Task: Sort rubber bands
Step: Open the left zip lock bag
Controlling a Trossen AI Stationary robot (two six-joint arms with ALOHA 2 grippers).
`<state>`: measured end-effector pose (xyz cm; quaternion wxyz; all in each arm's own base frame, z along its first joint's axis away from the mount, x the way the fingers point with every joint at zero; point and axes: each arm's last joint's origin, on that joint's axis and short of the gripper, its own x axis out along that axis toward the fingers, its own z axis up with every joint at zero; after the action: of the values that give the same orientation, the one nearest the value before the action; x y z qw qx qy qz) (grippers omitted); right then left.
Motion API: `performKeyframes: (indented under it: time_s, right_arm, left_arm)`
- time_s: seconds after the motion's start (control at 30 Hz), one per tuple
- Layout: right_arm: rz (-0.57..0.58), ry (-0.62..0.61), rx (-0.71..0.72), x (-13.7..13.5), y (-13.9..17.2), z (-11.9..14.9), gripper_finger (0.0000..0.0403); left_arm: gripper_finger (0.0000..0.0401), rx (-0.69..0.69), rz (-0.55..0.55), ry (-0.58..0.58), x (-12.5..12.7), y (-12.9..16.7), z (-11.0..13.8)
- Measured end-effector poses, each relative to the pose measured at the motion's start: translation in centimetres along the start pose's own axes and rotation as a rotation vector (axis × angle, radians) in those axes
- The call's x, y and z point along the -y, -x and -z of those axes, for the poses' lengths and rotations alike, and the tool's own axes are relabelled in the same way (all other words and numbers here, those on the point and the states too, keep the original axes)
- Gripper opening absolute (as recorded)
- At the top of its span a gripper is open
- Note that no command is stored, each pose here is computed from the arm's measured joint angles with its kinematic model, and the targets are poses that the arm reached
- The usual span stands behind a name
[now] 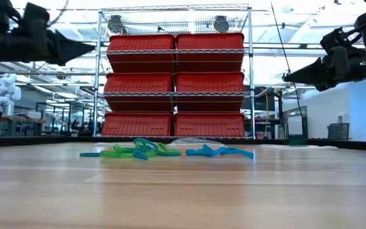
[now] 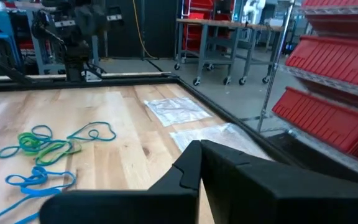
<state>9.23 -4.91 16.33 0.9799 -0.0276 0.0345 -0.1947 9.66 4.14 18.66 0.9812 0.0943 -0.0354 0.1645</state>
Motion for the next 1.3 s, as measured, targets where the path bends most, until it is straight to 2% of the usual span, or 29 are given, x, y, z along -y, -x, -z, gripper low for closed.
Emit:
performKeyframes:
  time_s: [0.17,0.3,0.43,0.53,0.7,1.17,1.3]
  right_arm:
    - [0.004,0.018,0.059,0.0,0.0,-0.6,0.0000]
    - [0.008,0.012,0.119,0.1,0.1,-1.1,0.0000]
    - [-0.003,-0.106,0.181,0.1,0.2,-1.7,0.0000]
    - [-0.002,-0.111,0.245,0.1,0.3,-2.3,0.0000]
    - [-0.004,-0.110,0.339,0.2,0.5,-3.2,0.0000]
    - [-0.026,-0.139,0.230,0.1,0.1,-2.3,0.0000]
    - [-0.062,-0.133,0.215,0.0,-0.2,-2.2,0.0000]
  left_arm:
    - [0.0020,-0.343,0.034,0.000,0.2,-1.2,2.6]
    - [0.0026,-0.460,0.030,-0.041,0.2,-2.5,4.1]
    - [0.0057,-0.586,-0.030,-0.086,-0.1,-3.8,4.7]
    - [0.0091,-0.630,-0.055,-0.100,-0.4,-5.3,4.5]
    - [0.0129,-0.715,-0.024,-0.171,-0.7,-7.6,4.8]
    - [0.0132,-1.018,-0.061,-0.398,-1.2,-10.5,8.7]
    - [0.0132,-1.062,-0.067,-0.404,-1.7,-11.0,9.7]
